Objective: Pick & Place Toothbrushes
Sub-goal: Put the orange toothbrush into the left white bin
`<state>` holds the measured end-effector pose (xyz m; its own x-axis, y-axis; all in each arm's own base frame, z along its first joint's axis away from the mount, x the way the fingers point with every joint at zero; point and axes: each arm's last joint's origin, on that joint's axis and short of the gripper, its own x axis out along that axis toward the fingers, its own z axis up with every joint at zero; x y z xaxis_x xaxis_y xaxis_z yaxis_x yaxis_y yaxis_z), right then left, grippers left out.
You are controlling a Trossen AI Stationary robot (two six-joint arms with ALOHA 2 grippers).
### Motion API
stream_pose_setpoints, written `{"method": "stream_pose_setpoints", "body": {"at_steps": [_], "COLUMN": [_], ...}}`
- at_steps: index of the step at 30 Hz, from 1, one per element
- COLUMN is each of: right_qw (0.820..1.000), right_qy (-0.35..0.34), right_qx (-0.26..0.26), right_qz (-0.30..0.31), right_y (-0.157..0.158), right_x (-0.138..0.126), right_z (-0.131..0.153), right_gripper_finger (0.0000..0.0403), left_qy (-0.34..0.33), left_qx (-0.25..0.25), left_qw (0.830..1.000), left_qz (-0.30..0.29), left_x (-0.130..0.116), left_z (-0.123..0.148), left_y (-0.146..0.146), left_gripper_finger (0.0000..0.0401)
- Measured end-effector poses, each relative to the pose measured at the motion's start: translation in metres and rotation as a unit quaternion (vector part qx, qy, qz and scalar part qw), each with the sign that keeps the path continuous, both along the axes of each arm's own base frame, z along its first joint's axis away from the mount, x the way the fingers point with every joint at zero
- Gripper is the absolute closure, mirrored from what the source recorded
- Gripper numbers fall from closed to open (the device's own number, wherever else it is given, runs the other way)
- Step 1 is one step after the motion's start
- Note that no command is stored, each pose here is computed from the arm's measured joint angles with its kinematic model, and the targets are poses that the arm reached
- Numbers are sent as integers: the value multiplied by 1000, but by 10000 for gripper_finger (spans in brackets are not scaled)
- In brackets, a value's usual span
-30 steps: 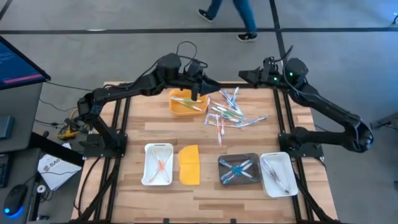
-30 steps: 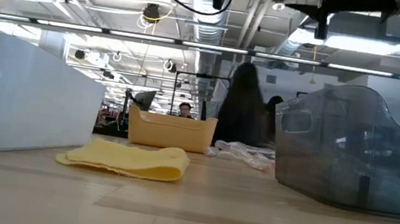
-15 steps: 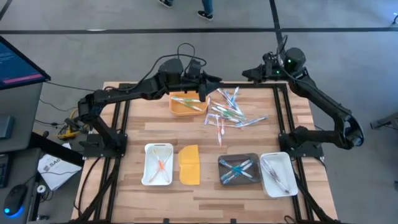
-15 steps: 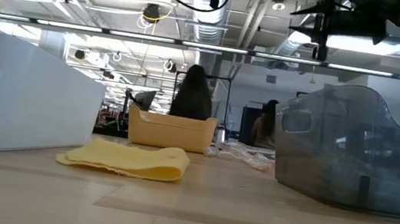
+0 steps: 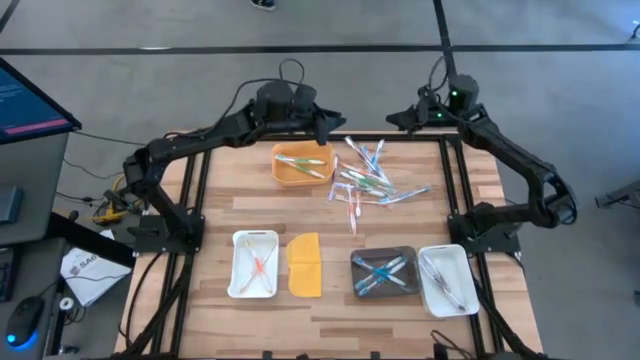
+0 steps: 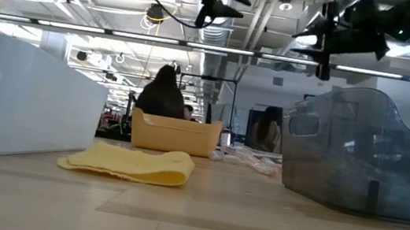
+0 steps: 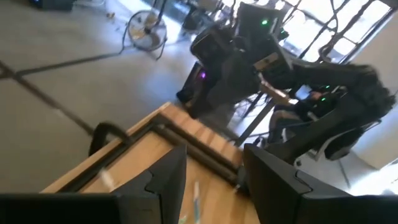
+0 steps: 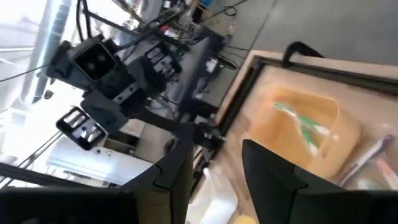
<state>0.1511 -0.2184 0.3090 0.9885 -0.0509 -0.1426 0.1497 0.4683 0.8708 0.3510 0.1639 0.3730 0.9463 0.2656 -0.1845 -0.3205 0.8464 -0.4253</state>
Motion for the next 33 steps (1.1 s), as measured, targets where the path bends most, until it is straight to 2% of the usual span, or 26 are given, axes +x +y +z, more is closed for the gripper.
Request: {"method": "stream_pose_setpoints", "body": {"at_steps": [8,12,15,24,29,33], "right_qw": [998,997,998,997,997,998], "right_qy": [61,68,58,-45,-45,-48], "right_qx": [32,39,32,-61,-59,-40], "right_qz": [-15,-15,-18,-32,-29,-14], "right_y": [-16,-20,-19,-26,-26,-27], "right_x": [15,17,17,19,17,15], "right_z": [-37,-43,-39,-7,-7,-7], "right_gripper_finger": [269,269,269,269,269,269], "left_qy": [19,22,24,28,21,21], "left_qx": [-11,0,8,18,-4,-3], "left_qw": [1000,1000,1000,999,1000,1000], "left_qz": [19,17,10,14,16,11], "left_x": [-9,-9,-9,-9,-8,-5], "left_z": [-4,-4,-4,-4,-4,-4], "left_y": [16,17,16,16,14,8], "left_gripper_finger": [247,247,247,247,247,247]}}
